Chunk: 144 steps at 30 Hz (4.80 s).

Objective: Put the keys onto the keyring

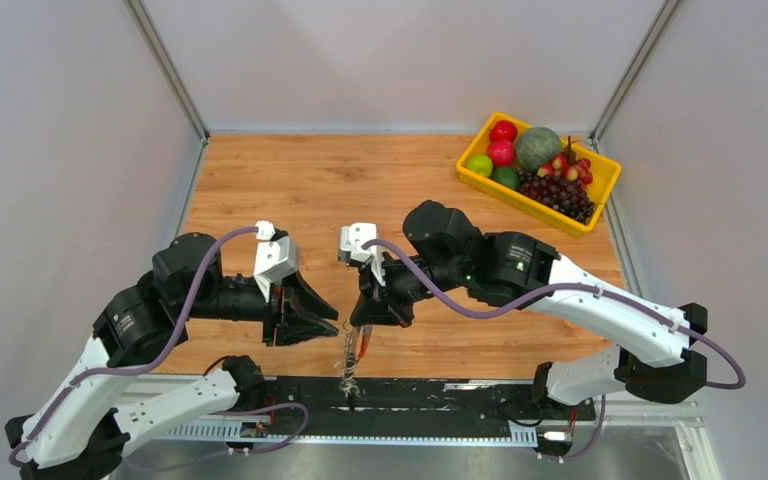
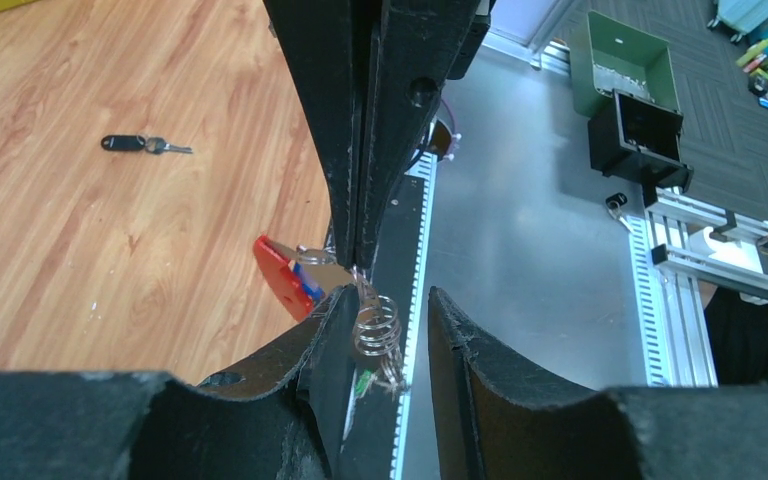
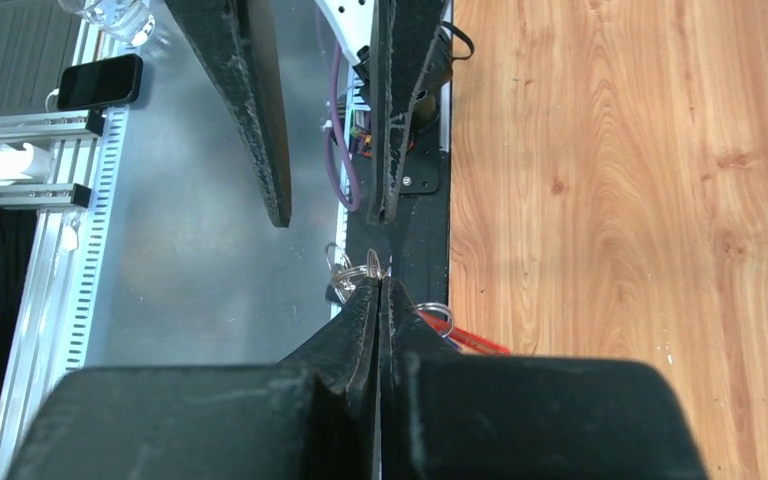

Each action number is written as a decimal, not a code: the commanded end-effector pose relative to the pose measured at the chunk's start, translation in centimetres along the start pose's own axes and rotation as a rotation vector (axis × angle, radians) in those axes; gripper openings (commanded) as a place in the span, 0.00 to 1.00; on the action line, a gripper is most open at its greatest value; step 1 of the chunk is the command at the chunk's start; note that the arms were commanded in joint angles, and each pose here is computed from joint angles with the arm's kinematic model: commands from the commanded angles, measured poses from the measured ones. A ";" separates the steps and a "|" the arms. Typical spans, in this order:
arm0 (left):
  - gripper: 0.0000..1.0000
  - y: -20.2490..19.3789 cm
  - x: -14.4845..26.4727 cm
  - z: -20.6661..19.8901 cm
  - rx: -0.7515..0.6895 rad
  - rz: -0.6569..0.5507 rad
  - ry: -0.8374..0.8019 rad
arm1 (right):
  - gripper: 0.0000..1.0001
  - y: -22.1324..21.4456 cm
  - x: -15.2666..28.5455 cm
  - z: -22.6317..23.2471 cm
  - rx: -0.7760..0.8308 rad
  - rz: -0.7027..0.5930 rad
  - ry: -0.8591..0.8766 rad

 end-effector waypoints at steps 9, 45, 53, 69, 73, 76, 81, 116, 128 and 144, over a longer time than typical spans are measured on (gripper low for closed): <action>0.41 -0.7 -0.6 0.5 -0.040 0.041 -0.021 | 0.00 3.5 0.2 0.0 0.018 -0.115 0.037; 0.00 0.4 -0.9 1.9 -0.141 -0.074 0.036 | 0.22 5.3 1.8 0.1 0.021 -0.174 0.001; 0.00 3.3 0.9 -0.4 -0.267 -0.336 -0.033 | 0.50 7.1 5.5 -0.1 0.059 -0.298 -0.140; 0.00 5.4 4.0 -2.9 -0.348 -0.810 -0.196 | 0.46 8.4 5.4 0.5 0.317 -0.436 -0.165; 0.00 5.5 4.1 -2.6 -0.322 -0.853 -0.198 | 0.44 9.0 5.0 0.7 0.354 -0.452 -0.177; 0.00 5.6 4.1 -2.6 -0.310 -0.885 -0.220 | 0.42 9.3 4.6 0.7 0.379 -0.452 -0.180; 0.00 5.4 3.8 -2.4 -0.263 -0.921 -0.269 | 0.37 9.8 3.7 0.1 0.405 -0.445 -0.209; 0.00 5.0 3.8 -2.7 -0.240 -0.963 -0.345 | 0.27 11.9 3.2 0.0 0.452 -0.501 -0.219; 0.00 5.1 4.0 -2.7 -0.238 -0.985 -0.342 | 0.18 11.6 2.4 0.1 0.449 -0.489 -0.197; 0.00 5.3 4.7 -3.2 -0.261 -1.027 -0.370 | 0.00 11.3 2.0 0.1 0.441 -0.472 -0.184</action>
Point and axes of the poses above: each gripper's point midway between its finger pads, its own x axis back along the fingers, its own z axis along the line the jaws close on, y = z × x, the point moved 3 cm from there along x, back along the fingers, and after that the axes turned 14 degrees about x, right-handed, at the moved point
